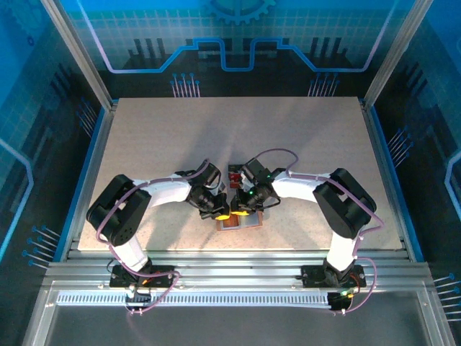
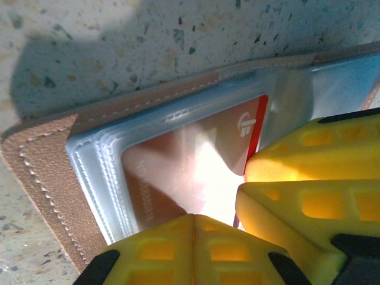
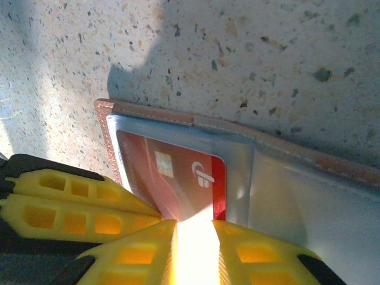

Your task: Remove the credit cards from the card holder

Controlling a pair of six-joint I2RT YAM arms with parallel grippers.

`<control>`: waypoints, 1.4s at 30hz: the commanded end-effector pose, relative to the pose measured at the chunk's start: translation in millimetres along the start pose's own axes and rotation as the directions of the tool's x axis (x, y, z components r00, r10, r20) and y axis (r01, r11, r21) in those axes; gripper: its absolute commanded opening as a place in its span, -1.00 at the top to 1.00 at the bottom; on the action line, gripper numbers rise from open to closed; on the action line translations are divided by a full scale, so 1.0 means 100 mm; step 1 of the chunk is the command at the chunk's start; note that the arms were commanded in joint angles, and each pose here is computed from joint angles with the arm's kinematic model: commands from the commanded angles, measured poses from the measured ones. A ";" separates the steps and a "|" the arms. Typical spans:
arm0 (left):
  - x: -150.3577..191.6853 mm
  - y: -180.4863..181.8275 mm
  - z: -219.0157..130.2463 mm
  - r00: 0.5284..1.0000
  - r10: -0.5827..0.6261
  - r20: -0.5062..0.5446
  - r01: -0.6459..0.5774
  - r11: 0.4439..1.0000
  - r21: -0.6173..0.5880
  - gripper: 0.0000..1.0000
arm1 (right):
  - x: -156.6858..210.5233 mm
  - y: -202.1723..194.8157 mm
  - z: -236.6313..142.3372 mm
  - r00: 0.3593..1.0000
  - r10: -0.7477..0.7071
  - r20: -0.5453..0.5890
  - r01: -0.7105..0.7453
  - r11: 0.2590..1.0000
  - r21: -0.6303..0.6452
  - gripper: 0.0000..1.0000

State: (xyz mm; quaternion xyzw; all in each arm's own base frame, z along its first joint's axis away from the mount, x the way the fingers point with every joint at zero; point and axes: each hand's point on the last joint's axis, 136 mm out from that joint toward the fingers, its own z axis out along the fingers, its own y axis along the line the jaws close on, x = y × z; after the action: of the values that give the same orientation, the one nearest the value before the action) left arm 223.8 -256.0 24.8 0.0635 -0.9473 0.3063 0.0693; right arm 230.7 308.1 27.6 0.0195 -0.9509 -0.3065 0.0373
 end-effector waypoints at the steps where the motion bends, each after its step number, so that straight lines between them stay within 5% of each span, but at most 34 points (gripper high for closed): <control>1: 0.04 0.08 -0.02 1.000 -0.002 -0.002 0.002 1.000 -0.020 0.87 | 0.09 -0.13 0.06 1.000 0.006 -0.024 -0.004 0.998 0.063 0.55; 17: 0.04 0.08 -0.02 1.000 -0.001 -0.003 0.001 1.000 -0.019 0.87 | 0.06 -0.17 -0.05 1.000 -0.004 -0.002 0.004 0.992 0.125 0.48; 42: 0.04 0.08 -0.08 1.000 0.021 -0.008 -0.021 0.999 -0.051 0.88 | 0.12 -0.06 -0.16 1.000 0.015 0.020 -0.015 1.000 0.011 0.48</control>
State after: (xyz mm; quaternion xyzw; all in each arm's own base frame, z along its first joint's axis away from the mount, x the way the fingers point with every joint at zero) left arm 219.4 -251.0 31.1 0.0541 -0.9500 0.3001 0.0672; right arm 220.3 291.7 36.2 0.0181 -0.9572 -0.2877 0.0270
